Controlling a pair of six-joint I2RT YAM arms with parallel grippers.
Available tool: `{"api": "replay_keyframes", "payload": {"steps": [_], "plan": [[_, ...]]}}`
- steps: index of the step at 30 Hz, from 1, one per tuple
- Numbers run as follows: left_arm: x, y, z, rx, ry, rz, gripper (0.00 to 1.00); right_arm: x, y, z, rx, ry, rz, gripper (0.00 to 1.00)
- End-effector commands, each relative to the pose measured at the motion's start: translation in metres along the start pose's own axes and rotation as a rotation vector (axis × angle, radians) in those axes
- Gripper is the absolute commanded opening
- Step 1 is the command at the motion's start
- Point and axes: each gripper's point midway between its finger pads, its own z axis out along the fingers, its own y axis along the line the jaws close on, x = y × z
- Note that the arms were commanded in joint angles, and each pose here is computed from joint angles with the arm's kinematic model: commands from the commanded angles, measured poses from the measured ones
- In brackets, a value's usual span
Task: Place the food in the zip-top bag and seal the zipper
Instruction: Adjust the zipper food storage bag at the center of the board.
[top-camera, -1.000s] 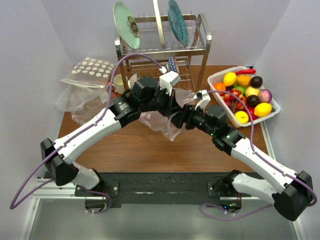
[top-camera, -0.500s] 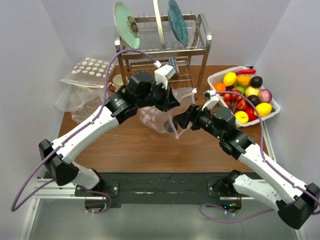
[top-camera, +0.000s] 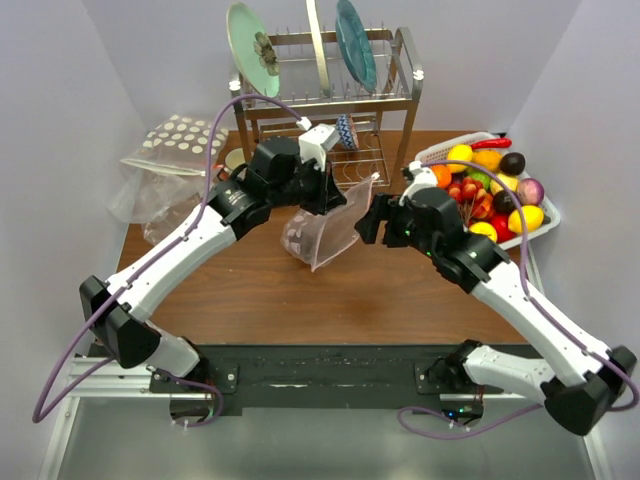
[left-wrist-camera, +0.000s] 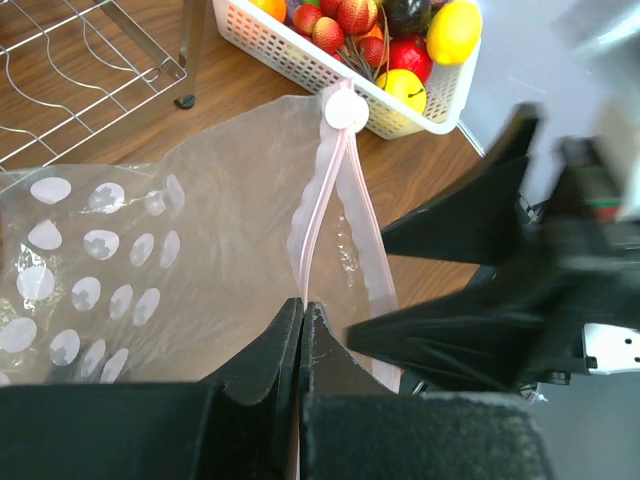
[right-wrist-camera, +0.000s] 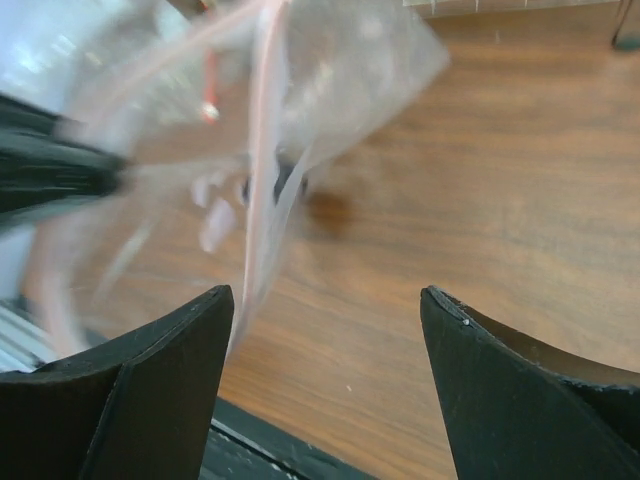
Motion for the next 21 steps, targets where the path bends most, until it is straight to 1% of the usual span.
{"api": "replay_keyframes", "payload": {"steps": [1, 4, 5, 7, 8, 10, 11, 12, 14, 15, 17, 18, 19, 21], "plan": [[-0.021, -0.011, -0.018, 0.031, -0.070, 0.044, 0.00, 0.007, 0.007, 0.005, -0.032, 0.036, -0.008, 0.77], [-0.021, -0.009, -0.020, 0.016, -0.069, 0.051, 0.00, 0.001, 0.005, 0.004, -0.012, 0.019, 0.002, 0.63], [-0.021, -0.009, -0.021, 0.013, -0.070, 0.055, 0.00, 0.000, 0.002, 0.006, 0.008, 0.020, 0.001, 0.52], [-0.021, -0.004, -0.023, -0.007, -0.070, 0.065, 0.00, -0.004, 0.005, 0.004, 0.010, 0.019, 0.002, 0.38], [-0.023, -0.003, -0.024, -0.018, -0.075, 0.073, 0.00, -0.006, 0.007, 0.004, 0.008, 0.019, 0.002, 0.19], [-0.020, 0.011, -0.024, -0.094, -0.054, 0.094, 0.00, -0.018, 0.018, -0.002, -0.025, 0.003, 0.004, 0.05], [-0.025, 0.015, -0.027, -0.123, -0.060, 0.104, 0.00, -0.023, 0.021, -0.004, -0.035, -0.001, 0.004, 0.00], [-0.026, 0.025, -0.028, -0.177, -0.063, 0.111, 0.00, -0.034, 0.030, -0.011, -0.058, -0.010, 0.008, 0.00], [-0.027, 0.032, -0.035, -0.221, -0.057, 0.136, 0.00, -0.045, 0.039, -0.019, -0.083, -0.022, -0.002, 0.00], [-0.034, 0.044, -0.043, -0.303, -0.086, 0.144, 0.00, -0.057, 0.043, -0.028, -0.087, -0.038, -0.004, 0.00], [-0.039, 0.056, -0.055, -0.383, -0.095, 0.172, 0.00, -0.066, 0.036, -0.031, -0.026, -0.048, -0.030, 0.00], [-0.046, 0.066, -0.065, -0.462, -0.118, 0.181, 0.00, -0.069, 0.030, -0.036, 0.012, -0.041, -0.043, 0.00], [-0.050, 0.070, -0.074, -0.500, -0.121, 0.195, 0.00, -0.068, 0.022, -0.030, 0.060, -0.032, -0.065, 0.00], [-0.056, 0.077, -0.089, -0.562, -0.134, 0.209, 0.00, -0.060, 0.015, -0.021, 0.093, 0.006, -0.087, 0.05]]}}
